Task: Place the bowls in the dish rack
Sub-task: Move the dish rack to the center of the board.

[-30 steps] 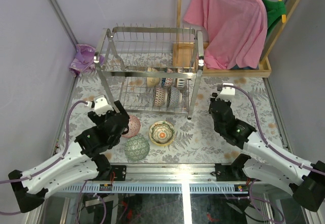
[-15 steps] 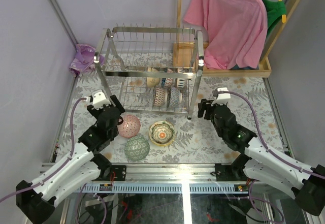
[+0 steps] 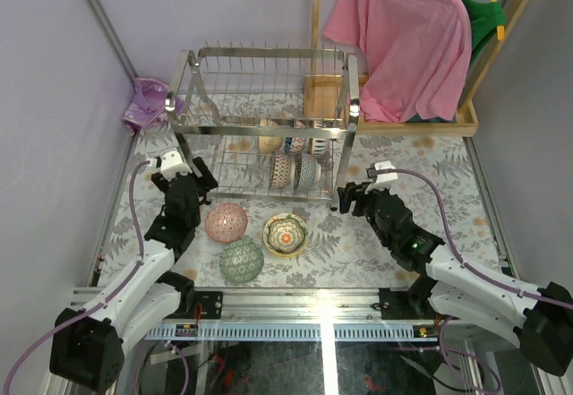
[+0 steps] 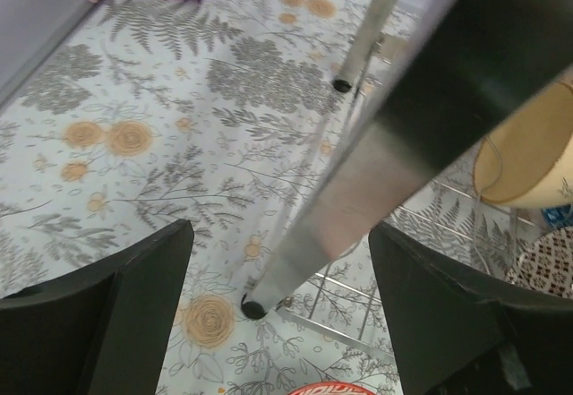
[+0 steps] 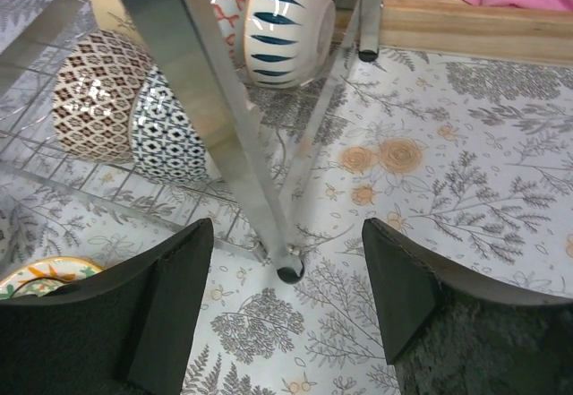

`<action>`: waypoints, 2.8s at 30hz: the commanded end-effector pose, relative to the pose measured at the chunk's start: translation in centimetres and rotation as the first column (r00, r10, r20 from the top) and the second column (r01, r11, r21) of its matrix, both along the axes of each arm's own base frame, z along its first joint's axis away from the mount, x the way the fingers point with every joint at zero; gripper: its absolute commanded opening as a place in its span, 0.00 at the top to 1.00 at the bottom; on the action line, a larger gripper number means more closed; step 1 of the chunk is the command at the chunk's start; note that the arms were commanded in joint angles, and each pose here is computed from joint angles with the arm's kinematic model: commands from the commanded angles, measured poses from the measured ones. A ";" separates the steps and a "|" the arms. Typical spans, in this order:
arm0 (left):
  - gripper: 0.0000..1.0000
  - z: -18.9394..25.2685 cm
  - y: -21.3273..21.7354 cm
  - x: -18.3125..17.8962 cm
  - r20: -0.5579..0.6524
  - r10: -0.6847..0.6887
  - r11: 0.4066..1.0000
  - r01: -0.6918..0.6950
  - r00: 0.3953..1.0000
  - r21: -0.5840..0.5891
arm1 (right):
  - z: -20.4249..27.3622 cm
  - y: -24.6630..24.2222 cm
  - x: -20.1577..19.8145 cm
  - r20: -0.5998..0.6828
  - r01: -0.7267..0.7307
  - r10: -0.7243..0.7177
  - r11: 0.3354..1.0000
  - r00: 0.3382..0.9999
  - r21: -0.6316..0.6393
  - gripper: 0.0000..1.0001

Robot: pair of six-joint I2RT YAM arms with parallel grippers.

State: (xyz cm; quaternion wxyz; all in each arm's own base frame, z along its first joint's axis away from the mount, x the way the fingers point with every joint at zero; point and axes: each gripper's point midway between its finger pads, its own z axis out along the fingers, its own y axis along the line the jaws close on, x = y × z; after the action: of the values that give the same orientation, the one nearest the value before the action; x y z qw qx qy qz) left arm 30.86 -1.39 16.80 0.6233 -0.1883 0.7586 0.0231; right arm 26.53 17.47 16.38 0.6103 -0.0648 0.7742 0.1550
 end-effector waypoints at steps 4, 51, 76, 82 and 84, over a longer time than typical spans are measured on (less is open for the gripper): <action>0.31 2.2 -2.2 2.5 0.127 -0.122 0.992 0.121 0.984 0.019 | 3.9 2.9 1.4 0.122 -0.040 0.032 0.997 0.992 0.060 0.24; 0.99 1.7 -23.5 -1.5 0.093 -0.663 0.743 0.668 0.743 -0.040 | 4.9 -11.6 3.1 0.105 0.563 -0.555 0.821 0.826 -0.095 0.96; 1.00 1.4 -36.5 -5.4 0.048 -0.808 0.588 0.809 0.587 0.005 | 3.6 -19.1 2.9 -0.009 0.705 -0.707 0.705 0.707 -0.073 0.90; 1.00 1.0 -38.2 -6.4 0.034 -0.832 0.554 0.832 0.553 0.013 | 3.4 -19.5 3.5 -0.028 0.702 -0.705 0.709 0.709 -0.070 0.86; 1.00 0.9 -38.5 -6.7 0.034 -0.838 0.546 0.838 0.545 0.011 | 3.1 -19.4 3.6 -0.038 0.693 -0.696 0.717 0.717 -0.076 0.84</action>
State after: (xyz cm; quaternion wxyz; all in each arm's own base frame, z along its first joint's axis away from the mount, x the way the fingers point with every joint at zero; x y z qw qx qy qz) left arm 29.74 -29.88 15.31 0.6025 0.1011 0.7865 -0.0909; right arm 27.25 -6.53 17.16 0.5689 0.2749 0.7439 -0.2179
